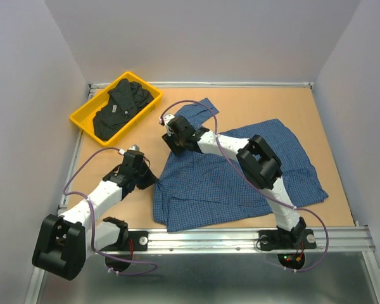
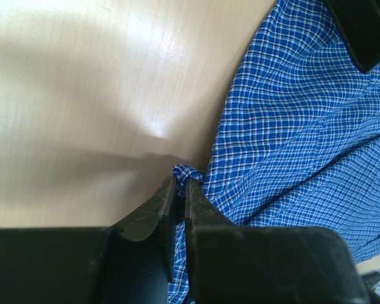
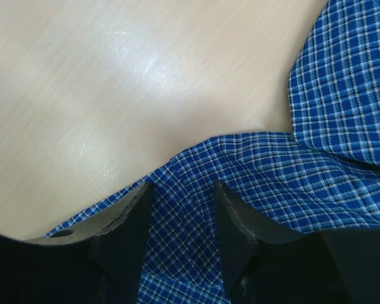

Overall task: Fold and stack the long sleeve shirts
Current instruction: Fold the shirt

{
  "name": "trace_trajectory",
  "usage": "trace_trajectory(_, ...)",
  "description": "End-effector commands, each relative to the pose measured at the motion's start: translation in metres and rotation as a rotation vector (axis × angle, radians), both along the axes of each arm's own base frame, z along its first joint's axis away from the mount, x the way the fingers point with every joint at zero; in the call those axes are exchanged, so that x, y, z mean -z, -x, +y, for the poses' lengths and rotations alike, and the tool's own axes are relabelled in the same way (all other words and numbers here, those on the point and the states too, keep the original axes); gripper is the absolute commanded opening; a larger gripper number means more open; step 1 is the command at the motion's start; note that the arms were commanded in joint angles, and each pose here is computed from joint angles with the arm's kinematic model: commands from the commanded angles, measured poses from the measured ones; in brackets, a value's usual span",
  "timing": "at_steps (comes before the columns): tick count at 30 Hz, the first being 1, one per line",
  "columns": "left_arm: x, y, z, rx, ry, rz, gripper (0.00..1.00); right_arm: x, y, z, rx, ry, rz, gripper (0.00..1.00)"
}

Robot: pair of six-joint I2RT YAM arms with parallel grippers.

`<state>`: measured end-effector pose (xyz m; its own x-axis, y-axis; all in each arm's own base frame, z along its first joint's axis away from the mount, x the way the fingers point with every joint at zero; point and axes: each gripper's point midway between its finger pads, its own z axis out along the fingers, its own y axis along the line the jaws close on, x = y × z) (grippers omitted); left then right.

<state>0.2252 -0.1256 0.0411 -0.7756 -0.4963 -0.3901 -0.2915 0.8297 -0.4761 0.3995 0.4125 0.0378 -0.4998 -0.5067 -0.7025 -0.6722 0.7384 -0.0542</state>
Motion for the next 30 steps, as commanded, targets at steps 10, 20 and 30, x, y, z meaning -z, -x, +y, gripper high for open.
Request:
trace_trajectory(10, -0.006, -0.008, 0.03, -0.162, -0.096, -0.06, 0.26, -0.013, -0.025, 0.066, -0.085, -0.165, -0.001, 0.49)
trace_trajectory(20, -0.038, -0.03, 0.046, -0.195, -0.167, -0.125, 0.74, -0.111, -0.037, 0.082, -0.113, -0.291, -0.138, 0.66)
trace_trajectory(30, -0.08, -0.1, 0.008, 0.058, -0.196, -0.247, 0.82, -0.182, -0.067, -0.063, 0.172, -0.169, -0.295, 0.83)
